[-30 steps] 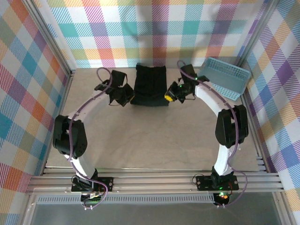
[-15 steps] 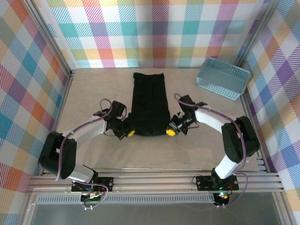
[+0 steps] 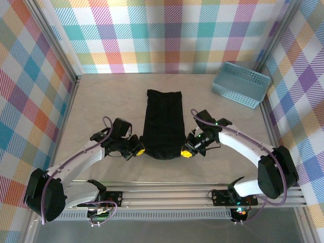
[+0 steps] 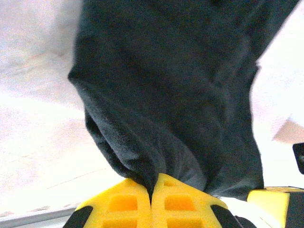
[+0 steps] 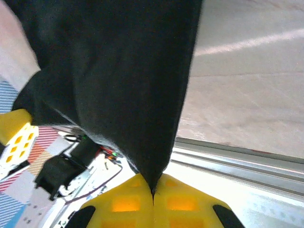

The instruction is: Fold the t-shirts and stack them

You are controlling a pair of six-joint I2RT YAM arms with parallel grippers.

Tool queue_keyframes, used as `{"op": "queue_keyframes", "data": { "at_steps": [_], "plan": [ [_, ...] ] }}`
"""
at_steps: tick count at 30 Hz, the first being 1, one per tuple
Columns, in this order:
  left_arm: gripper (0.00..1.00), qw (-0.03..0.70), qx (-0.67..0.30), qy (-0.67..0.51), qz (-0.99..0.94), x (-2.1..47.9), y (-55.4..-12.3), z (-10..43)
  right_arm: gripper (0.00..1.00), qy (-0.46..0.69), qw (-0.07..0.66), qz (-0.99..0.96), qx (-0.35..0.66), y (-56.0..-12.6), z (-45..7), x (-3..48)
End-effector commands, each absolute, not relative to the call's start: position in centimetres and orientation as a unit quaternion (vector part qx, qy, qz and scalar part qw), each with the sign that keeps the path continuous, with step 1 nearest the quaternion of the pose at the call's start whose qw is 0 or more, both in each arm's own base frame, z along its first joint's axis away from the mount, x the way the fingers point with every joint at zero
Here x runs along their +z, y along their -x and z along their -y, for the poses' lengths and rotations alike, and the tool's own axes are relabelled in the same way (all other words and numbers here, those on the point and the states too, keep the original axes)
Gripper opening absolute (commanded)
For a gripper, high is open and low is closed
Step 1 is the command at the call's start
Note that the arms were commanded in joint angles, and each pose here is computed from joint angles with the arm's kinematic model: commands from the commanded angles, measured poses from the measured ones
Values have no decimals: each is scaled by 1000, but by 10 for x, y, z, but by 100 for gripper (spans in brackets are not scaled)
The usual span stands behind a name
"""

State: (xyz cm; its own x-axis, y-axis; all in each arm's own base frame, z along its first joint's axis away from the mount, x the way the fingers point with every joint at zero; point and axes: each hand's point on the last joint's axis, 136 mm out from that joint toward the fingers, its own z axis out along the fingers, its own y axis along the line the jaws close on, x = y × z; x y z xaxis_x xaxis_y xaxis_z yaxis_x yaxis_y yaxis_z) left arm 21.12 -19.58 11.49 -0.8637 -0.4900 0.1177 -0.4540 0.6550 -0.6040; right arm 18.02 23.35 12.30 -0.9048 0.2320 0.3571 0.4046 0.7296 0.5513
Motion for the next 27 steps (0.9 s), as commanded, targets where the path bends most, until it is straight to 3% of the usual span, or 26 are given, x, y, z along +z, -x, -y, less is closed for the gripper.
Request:
{"op": "queue_keyframes", "data": {
  "at_steps": [1,9,15,16,17,18,19,20,21,22,27],
  "plan": [
    [0,84,-359,276,-888,157,-248,201,0,194,96,919,-330,-207,-228,157],
    [0,146,-399,344,-837,200,-385,197,0,235,21,899,-369,-347,-232,210],
    [0,141,-369,362,-845,153,-509,195,3,268,-12,882,-387,-488,-238,183],
    [5,143,-371,364,-842,144,-531,194,17,266,-24,879,-394,-513,-238,179],
    [18,139,-367,366,-844,137,-545,193,31,266,-29,880,-393,-530,-237,172],
    [36,123,-345,376,-851,126,-552,188,50,270,-36,879,-392,-546,-234,167],
    [44,109,-325,386,-856,118,-554,184,76,277,-33,875,-395,-558,-230,157],
    [54,104,-310,395,-859,115,-553,180,89,284,-32,872,-398,-564,-226,150],
    [72,109,-305,399,-858,117,-552,178,92,279,-44,872,-400,-569,-222,150],
    [76,121,-303,404,-855,121,-551,174,93,267,-59,876,-397,-571,-219,154],
    [70,170,-303,402,-847,159,-506,169,88,187,-118,908,-357,-544,-213,187]
  ]
}}
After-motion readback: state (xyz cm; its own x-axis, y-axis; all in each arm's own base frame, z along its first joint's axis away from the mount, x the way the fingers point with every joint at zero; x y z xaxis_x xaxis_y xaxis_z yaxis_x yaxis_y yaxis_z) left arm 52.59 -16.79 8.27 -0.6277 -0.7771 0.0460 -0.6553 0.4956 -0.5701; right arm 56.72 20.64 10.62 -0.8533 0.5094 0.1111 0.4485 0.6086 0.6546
